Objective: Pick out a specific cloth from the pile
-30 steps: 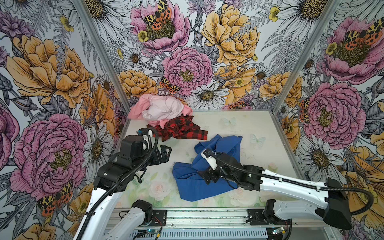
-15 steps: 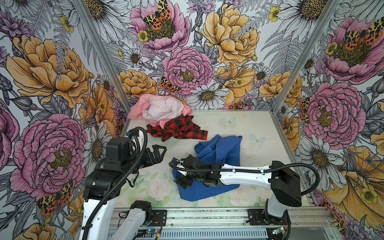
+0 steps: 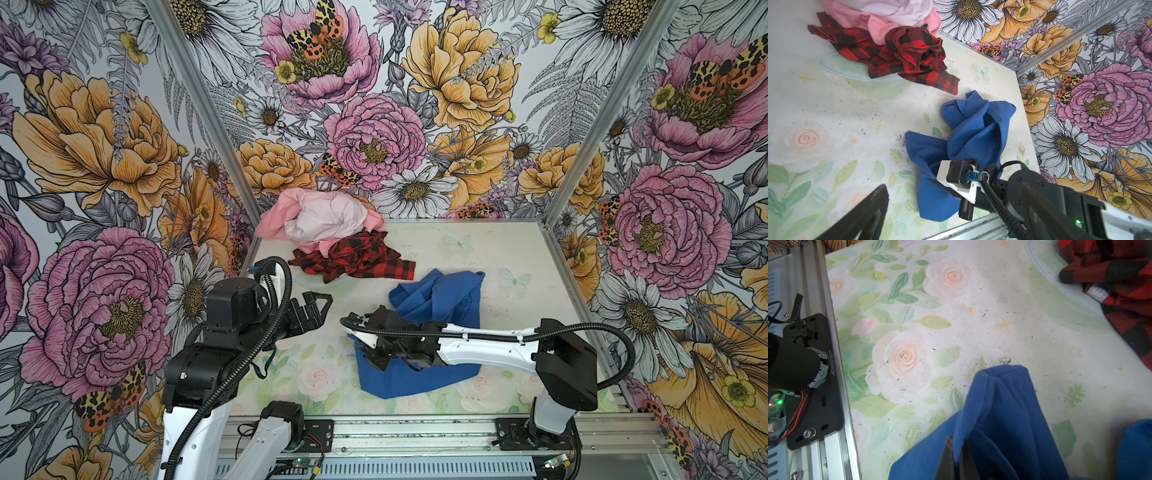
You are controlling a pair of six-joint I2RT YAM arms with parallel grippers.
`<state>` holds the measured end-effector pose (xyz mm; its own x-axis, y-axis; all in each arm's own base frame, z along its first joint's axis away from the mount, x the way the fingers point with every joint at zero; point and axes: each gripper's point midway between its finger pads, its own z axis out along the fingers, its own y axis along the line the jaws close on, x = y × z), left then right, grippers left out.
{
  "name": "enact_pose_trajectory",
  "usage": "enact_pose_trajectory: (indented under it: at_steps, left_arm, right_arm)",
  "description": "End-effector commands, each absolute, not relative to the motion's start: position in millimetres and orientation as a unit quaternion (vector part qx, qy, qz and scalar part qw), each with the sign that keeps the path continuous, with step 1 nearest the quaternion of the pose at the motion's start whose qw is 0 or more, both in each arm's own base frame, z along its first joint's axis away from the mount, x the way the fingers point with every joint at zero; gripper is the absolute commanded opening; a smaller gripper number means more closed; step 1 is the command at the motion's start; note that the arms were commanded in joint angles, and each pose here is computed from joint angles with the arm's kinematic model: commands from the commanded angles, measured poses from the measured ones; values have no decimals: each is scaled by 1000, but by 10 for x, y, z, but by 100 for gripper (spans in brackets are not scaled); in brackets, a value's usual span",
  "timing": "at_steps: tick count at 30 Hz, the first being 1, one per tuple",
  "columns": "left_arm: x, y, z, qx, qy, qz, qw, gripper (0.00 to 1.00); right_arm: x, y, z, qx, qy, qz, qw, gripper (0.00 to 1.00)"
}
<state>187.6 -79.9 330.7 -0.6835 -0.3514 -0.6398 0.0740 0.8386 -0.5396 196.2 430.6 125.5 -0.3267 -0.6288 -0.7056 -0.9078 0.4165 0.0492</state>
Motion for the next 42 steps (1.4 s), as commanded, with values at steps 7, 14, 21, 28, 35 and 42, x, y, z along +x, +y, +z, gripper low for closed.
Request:
enact_pose_trajectory:
  at_steps: [7,14,21,28,35,42]
  left_arm:
    - [1997,-831,3319,-73,861,-286,413,99]
    - [2011,-1023,3249,-40,855,-326,402,99]
    - [1932,-1359,3320,21,845,-364,392,99]
    - [1993,-1611,3239,57,855,-350,380,99]
    - [2021,-1765,3232,87,856,-348,373,99]
    - [2036,-1790,3105,96,863,-341,361,99]
  right_arm:
    - [2773,3447,3148,-302,768,257,503,0]
    - [3573,1929,2954,-70,824,-30,561,0]
    - [3659,1669,2065,-49,869,-115,478,0]
    - [3515,1621,1668,-56,898,-115,421,2]
    - [3260,1495,1869,-44,895,-84,437,70]
    - [2926,1583,2252,-143,872,-52,465,88]
